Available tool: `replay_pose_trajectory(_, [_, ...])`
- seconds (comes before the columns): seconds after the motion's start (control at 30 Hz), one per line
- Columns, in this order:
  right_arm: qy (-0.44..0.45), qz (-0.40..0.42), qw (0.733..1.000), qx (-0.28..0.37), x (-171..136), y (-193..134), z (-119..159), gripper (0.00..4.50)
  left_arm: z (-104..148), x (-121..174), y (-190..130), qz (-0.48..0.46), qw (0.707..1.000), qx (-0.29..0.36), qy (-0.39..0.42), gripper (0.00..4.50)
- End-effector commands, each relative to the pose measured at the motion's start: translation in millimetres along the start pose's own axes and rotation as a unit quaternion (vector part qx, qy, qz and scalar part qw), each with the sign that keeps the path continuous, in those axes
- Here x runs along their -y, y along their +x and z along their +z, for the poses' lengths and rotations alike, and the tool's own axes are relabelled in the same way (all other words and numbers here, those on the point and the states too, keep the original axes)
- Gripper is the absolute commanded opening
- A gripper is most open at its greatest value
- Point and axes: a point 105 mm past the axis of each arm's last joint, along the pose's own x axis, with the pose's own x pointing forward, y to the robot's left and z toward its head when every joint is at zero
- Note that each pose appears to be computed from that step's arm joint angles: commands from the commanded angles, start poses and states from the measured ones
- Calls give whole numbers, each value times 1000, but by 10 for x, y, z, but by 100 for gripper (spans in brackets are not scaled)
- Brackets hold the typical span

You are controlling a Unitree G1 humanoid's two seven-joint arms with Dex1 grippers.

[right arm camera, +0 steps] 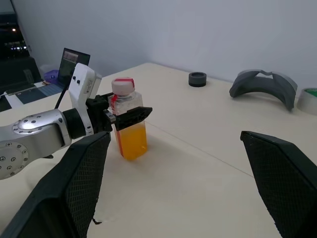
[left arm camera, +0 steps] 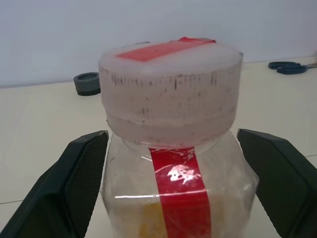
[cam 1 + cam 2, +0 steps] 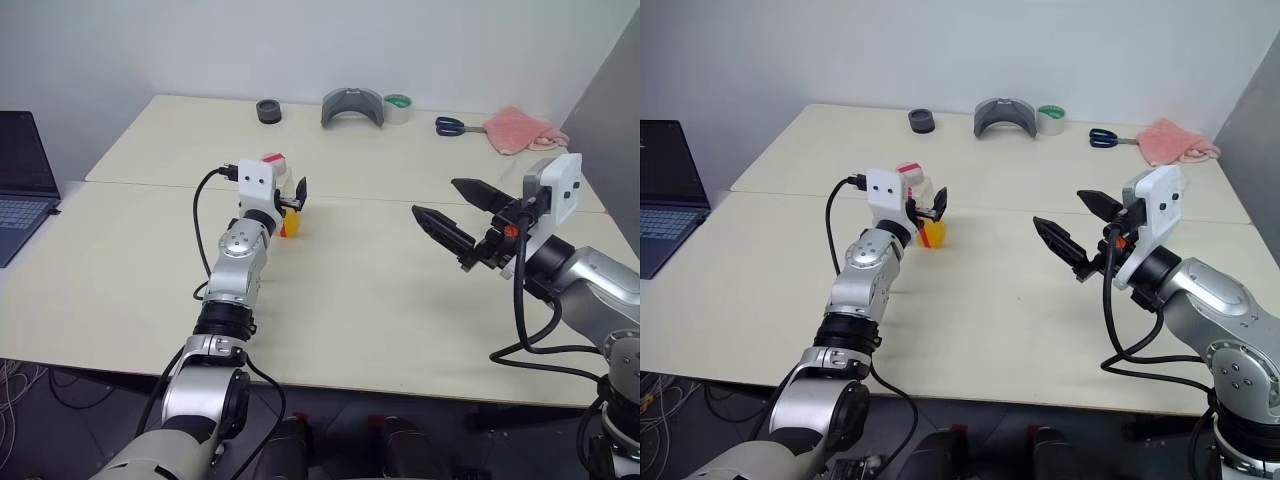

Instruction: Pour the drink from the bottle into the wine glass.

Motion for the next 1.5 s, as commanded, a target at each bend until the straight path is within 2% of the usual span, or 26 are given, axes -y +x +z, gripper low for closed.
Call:
replay_pose_trajectory(0.03, [-11, 7, 1000, 16, -46, -6, 81, 450, 120, 1, 24, -2, 1000, 23, 4, 449])
replay_pose_trajectory(0.13, [-12, 5, 1000, 17, -35, -9, 81, 450, 128, 10, 22, -4, 1000, 26, 0, 387])
replay_pose_trajectory(0.33, [-11, 4, 1000, 17, -25, -18, 68, 450, 121, 2, 14, -4, 1000, 27, -1, 201])
replay_pose_trajectory(0.37, [-12, 4, 1000, 17, -24, -19, 68, 450, 118, 0, 12, -4, 1000, 26, 0, 193])
replay_pose_trajectory(1.1, [-19, 2, 1000, 11, 25, -9, 25, 450, 207, 15, 22, -17, 999, 30, 5, 192])
replay_pose_trajectory(1.33, [-59, -2, 998, -10, 152, 68, 22, 450, 389, 241, 66, -87, 995, 47, 21, 192])
replay_pose_trajectory(1.5, [-54, 27, 998, -9, 117, 216, 76, 450, 550, 614, 16, -199, 977, 68, 25, 192])
